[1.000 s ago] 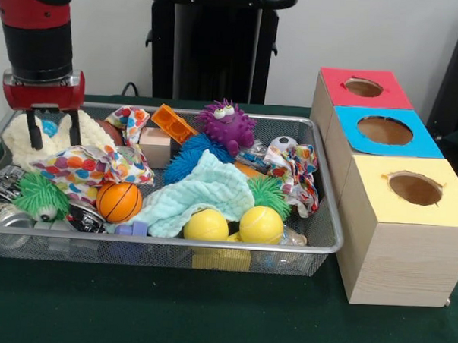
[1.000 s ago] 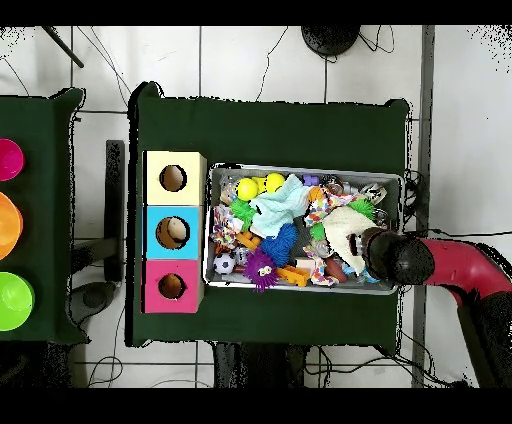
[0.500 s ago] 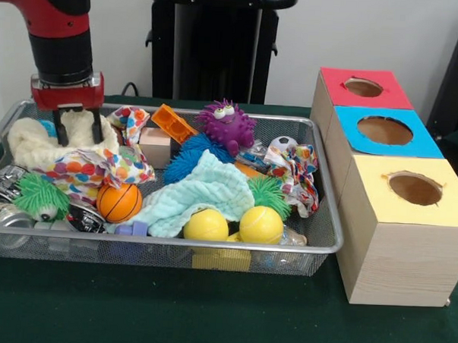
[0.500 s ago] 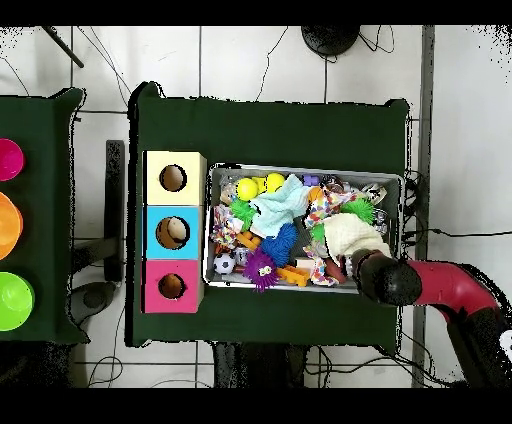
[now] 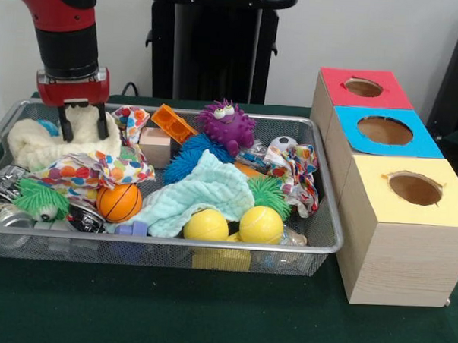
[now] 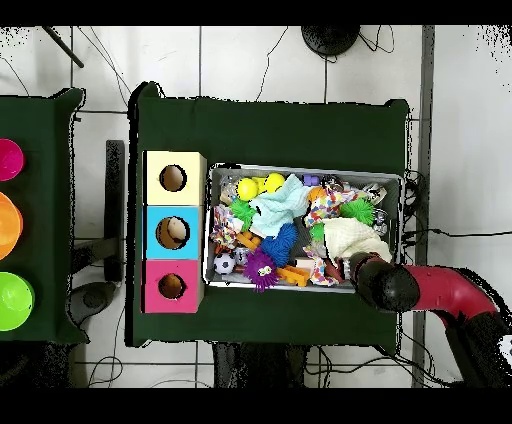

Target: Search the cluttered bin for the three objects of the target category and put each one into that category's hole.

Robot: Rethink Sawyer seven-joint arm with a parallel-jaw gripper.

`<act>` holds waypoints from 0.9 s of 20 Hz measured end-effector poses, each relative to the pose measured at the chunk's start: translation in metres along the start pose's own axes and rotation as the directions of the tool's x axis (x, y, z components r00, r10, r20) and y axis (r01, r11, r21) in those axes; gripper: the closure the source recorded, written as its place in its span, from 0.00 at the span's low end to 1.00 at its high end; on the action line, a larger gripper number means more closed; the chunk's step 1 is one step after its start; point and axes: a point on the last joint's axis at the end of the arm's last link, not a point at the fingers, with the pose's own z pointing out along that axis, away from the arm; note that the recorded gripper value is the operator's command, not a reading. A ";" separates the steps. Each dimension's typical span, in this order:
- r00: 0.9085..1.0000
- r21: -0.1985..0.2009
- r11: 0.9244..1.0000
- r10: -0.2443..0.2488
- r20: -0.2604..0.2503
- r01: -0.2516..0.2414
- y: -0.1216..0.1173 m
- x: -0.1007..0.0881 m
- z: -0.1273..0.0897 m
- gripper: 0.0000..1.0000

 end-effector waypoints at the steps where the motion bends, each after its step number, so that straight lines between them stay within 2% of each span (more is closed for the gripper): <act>1: 1.000 0.000 1.000 0.000 0.002 0.000 0.000 0.000 0.000 0.00; 6: 1.000 -0.006 1.000 -0.010 0.026 0.010 0.006 -0.003 0.012 0.00; 9: 0.998 0.000 0.999 -0.034 0.060 0.034 0.010 -0.006 0.031 0.00; 11: 0.993 0.032 0.999 -0.042 0.109 0.039 0.001 -0.018 0.035 0.00; 14: 0.991 0.037 0.999 -0.043 0.125 0.039 0.000 -0.019 0.048 0.00; 15: 0.991 0.019 0.999 -0.036 0.125 0.034 0.005 -0.018 0.059 1.00; 18: 0.990 0.024 0.999 -0.037 0.135 0.034 0.004 -0.021 0.058 1.00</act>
